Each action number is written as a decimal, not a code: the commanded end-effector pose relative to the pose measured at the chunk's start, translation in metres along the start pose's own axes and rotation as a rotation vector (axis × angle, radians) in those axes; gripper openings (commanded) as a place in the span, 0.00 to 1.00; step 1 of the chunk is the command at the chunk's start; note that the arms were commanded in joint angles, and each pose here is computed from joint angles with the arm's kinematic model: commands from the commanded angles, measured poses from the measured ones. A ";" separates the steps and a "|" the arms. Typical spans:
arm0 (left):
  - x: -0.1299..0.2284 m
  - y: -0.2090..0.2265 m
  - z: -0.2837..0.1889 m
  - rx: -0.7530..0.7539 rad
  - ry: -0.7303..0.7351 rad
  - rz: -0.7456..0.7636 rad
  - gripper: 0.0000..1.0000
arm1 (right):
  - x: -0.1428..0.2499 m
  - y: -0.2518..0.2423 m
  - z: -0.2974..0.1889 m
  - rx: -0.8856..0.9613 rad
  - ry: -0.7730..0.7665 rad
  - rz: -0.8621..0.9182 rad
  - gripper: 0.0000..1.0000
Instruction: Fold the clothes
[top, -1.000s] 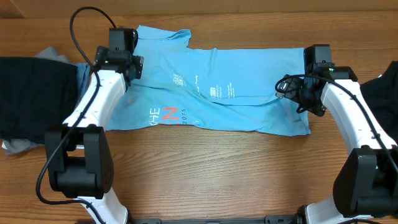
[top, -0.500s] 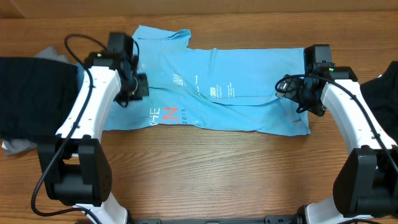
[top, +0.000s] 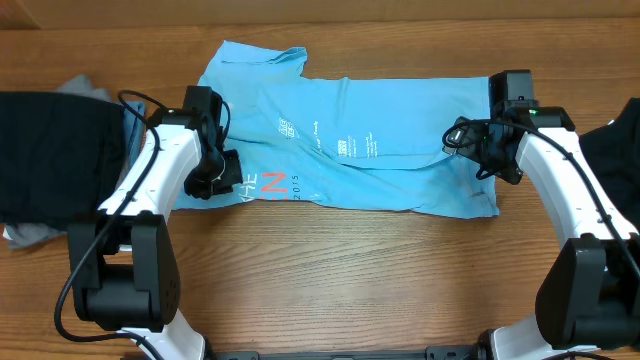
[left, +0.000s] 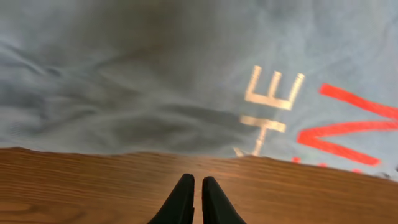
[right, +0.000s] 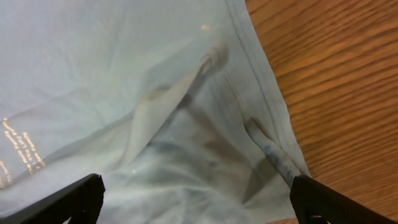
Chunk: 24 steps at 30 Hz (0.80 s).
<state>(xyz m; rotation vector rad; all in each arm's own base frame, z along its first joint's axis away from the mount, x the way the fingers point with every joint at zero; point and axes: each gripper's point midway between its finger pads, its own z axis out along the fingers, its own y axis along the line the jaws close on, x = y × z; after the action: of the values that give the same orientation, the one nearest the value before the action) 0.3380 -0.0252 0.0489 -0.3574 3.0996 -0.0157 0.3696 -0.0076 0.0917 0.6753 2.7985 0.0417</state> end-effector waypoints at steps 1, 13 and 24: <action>0.001 0.019 0.008 -0.105 -0.017 -0.021 0.11 | -0.007 -0.004 -0.004 0.021 -0.017 -0.035 1.00; 0.015 0.032 0.043 -0.145 -0.034 -0.063 0.15 | -0.015 -0.024 -0.003 -0.010 0.000 0.118 0.57; 0.014 0.035 0.043 -0.162 -0.042 -0.062 0.17 | -0.030 0.008 0.001 -0.186 -0.020 0.296 0.55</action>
<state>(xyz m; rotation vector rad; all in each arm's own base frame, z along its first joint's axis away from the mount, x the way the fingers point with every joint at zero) 0.3196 0.0013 0.0057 -0.4189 3.0620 0.2074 0.3920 -0.0198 0.0997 0.9099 2.6548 0.2666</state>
